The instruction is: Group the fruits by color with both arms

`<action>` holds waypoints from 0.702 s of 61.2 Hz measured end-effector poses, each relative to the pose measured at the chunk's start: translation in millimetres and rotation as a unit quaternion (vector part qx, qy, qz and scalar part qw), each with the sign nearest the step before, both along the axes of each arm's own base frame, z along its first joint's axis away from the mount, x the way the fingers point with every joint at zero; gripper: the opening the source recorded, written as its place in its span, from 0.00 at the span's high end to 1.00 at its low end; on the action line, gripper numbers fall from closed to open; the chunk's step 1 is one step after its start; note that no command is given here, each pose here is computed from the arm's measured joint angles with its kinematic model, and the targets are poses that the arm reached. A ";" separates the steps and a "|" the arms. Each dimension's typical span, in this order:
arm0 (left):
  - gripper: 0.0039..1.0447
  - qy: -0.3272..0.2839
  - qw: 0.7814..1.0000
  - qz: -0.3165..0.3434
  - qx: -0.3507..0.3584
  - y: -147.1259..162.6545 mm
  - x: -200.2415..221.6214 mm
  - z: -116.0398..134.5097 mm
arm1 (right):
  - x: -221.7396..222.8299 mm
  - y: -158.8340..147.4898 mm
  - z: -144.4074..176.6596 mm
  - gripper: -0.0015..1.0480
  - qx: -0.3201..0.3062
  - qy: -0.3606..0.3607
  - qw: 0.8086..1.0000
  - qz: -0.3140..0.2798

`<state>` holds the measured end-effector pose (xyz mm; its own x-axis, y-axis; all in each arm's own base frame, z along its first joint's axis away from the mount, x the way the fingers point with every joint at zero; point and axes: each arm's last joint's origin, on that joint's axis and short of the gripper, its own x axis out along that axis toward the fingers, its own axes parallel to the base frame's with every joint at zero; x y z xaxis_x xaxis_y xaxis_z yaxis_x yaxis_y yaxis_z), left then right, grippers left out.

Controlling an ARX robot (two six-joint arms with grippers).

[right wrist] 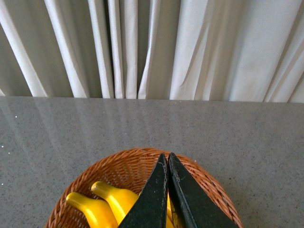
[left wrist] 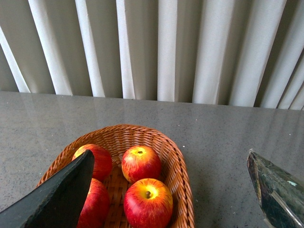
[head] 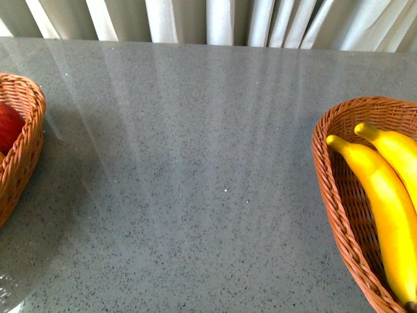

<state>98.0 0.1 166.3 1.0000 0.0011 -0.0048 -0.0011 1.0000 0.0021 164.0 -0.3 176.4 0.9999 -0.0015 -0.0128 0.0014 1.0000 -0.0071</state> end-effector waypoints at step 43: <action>0.09 0.000 1.000 0.000 0.000 0.0 0.0 0.0 | -39.1 0.1 -4.5 0.98 0.000 -0.014 1.000 0.000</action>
<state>98.0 0.1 166.3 1.0000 0.0008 -0.0048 -0.0008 1.0000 0.0021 124.8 -0.2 171.9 0.9999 -0.0019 0.0154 0.0020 1.0000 -0.0063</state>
